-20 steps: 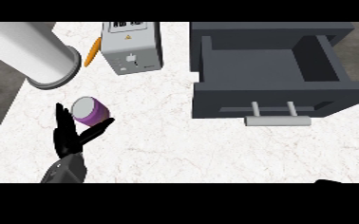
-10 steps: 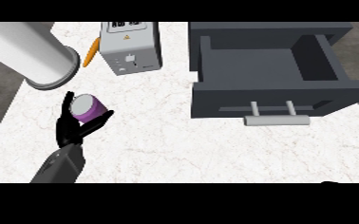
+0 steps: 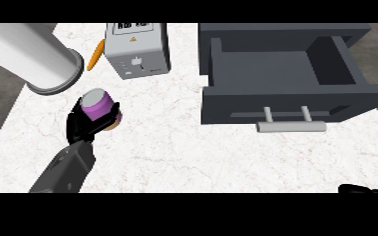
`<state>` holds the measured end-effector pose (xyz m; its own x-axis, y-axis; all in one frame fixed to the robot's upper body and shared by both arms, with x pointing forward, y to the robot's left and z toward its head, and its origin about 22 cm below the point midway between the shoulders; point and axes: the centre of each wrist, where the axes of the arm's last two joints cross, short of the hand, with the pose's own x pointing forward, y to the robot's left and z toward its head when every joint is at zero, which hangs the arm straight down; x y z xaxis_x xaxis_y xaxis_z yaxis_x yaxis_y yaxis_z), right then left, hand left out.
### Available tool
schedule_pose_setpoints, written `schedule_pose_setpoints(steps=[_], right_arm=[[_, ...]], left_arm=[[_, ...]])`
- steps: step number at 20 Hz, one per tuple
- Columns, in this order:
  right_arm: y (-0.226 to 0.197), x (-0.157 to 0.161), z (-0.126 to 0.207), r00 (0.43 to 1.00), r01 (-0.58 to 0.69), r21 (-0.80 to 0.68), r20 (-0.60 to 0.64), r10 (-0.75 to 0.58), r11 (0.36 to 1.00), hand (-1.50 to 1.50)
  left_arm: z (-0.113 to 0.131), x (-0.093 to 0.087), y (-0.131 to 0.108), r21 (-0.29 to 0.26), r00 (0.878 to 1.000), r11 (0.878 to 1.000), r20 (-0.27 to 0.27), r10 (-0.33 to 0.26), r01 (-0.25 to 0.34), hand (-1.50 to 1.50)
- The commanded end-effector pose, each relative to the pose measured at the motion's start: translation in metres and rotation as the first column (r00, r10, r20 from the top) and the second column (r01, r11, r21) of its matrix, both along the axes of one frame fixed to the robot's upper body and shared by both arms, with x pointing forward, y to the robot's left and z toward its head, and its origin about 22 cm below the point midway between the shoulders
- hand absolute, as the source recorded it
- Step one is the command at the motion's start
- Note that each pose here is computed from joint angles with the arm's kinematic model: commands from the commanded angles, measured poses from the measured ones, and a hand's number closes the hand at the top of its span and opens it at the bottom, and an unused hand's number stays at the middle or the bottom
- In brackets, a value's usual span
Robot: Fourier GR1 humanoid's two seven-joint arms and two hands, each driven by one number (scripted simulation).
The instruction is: Pick up the can, place it into the drawer and close the drawer
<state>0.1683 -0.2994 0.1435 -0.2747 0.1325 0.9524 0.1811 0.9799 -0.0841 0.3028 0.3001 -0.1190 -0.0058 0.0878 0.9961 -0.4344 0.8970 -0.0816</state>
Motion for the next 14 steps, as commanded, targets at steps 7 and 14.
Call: schedule_pose_setpoints(steps=[7, 14], right_arm=[[0.003, -0.006, -0.005, 1.0, 0.014, -0.001, 0.018, -0.014, 1.0, -1.5], [0.007, -0.004, -0.003, 1.0, 0.03, -0.02, -0.002, -0.03, 0.999, -1.5]], left_arm=[[0.006, 0.024, -0.063, -0.011, 0.949, 0.95, 0.052, -0.312, 0.313, 1.5], [0.042, 0.059, -0.108, 0.004, 0.896, 0.9, 0.098, -0.433, 0.435, 1.5]])
